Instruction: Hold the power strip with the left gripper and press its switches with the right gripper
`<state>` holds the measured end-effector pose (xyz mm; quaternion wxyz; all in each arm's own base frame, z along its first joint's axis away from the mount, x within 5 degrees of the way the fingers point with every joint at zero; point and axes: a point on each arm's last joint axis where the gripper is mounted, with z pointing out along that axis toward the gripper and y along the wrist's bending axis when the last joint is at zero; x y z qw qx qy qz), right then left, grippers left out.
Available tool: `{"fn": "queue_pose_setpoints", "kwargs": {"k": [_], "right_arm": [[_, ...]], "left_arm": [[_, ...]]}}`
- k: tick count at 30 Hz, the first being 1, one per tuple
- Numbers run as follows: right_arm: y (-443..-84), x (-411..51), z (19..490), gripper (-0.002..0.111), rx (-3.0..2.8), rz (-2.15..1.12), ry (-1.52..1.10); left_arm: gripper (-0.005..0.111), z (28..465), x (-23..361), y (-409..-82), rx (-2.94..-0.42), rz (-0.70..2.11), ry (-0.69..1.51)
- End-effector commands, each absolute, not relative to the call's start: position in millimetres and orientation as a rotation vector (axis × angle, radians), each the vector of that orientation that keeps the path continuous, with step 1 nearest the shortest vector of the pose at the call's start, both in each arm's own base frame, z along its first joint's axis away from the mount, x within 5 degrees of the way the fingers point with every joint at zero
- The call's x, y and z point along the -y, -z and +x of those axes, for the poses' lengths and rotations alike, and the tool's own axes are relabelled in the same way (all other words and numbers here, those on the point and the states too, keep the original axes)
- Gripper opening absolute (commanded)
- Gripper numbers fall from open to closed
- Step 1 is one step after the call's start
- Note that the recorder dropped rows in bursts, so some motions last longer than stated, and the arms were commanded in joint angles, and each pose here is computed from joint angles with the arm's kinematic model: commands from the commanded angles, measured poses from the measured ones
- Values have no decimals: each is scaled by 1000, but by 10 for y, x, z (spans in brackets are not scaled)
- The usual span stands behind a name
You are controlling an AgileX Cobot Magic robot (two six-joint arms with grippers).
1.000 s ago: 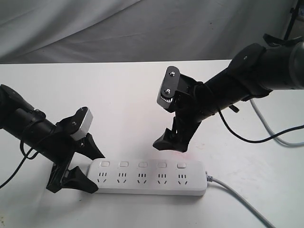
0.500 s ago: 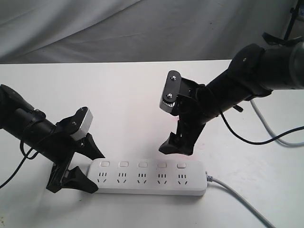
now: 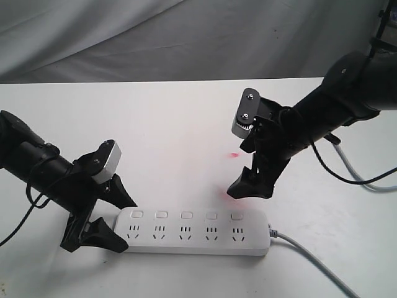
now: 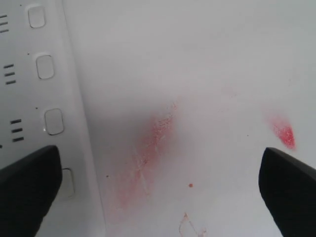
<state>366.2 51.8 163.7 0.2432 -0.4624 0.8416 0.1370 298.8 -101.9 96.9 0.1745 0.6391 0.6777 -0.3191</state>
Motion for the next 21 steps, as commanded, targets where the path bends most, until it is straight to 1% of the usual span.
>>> {"fn": "queue_pose_setpoints", "kwargs": {"k": [1, 6, 16, 21], "right_arm": [[-1652, -504, 3633, 105, -2303, -1276, -394], [-1621, -503, 3631, 105, -2311, -1277, -400], [-1421, -453, 3559, 105, -2351, -1241, -325], [-1408, -485, 3562, 105, -2334, -1227, -312]], "left_arm": [[46, 3003, 1042, -970, -1917, 1809, 895], [46, 3003, 1042, -970, -1917, 1809, 895], [46, 3003, 1042, -970, -1917, 1809, 895], [46, 3003, 1042, -970, -1917, 1809, 895]]}}
